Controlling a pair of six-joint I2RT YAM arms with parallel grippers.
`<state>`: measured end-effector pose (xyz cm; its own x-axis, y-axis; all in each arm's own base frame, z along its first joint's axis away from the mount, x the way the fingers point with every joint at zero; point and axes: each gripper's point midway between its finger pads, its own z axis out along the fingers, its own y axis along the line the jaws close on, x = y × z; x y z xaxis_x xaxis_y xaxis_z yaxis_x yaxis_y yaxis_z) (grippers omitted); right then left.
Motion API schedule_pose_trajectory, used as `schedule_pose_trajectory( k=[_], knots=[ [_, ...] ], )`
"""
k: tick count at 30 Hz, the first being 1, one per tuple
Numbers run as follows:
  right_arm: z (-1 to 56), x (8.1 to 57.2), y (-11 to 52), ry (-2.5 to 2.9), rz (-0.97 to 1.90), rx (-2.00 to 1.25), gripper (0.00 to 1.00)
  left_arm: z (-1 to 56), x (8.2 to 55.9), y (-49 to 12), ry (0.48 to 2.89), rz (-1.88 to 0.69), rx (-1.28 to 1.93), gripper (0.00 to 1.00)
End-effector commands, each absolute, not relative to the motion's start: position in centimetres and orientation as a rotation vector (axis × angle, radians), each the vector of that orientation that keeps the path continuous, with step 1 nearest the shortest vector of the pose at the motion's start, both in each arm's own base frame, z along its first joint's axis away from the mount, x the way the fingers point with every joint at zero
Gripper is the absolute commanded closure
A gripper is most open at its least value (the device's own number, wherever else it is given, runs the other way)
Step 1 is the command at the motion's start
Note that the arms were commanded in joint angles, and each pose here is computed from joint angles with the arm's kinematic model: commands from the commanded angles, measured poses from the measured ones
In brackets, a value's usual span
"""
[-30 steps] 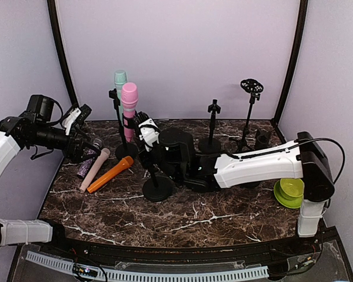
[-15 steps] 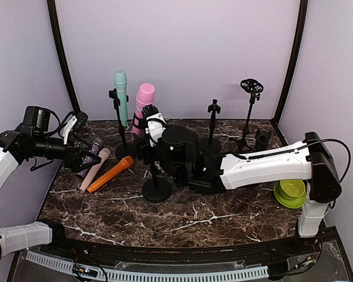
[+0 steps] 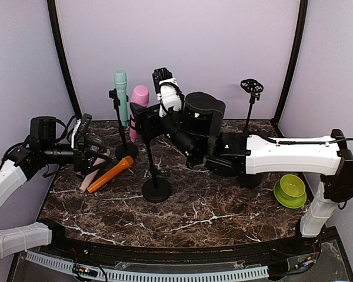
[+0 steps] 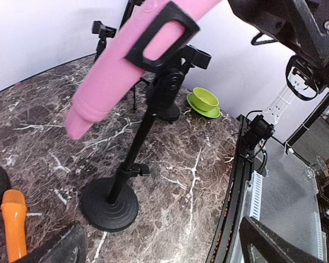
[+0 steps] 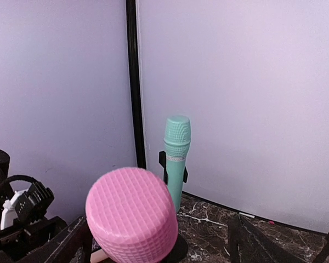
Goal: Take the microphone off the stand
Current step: Move the microphone stand with the microphone to the center of the board, then hold the microphone from the microphone stand.
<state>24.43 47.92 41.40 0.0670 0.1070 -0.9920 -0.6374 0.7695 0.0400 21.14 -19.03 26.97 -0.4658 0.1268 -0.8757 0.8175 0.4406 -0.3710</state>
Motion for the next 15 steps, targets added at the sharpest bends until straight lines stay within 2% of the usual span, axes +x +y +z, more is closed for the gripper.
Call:
schedule_pose_trajectory(
  k=[1,8,11,15],
  knots=[
    [43.0,24.5,49.4,1.365,0.589,-0.516,0.14,29.2,21.4,-21.6,1.737,-1.124,0.811,0.01],
    [43.0,25.8,50.4,1.366,0.567,-0.509,0.17,29.2,23.2,-25.0,1.687,-1.153,0.799,0.01],
    [43.2,26.0,50.3,1.361,0.552,-0.5,0.24,29.8,23.7,-26.3,1.613,-1.12,0.845,0.02],
    [43.8,26.1,49.6,1.351,0.547,-0.466,0.35,29.3,25.5,-26.5,1.575,-0.995,0.843,0.12]
  ],
)
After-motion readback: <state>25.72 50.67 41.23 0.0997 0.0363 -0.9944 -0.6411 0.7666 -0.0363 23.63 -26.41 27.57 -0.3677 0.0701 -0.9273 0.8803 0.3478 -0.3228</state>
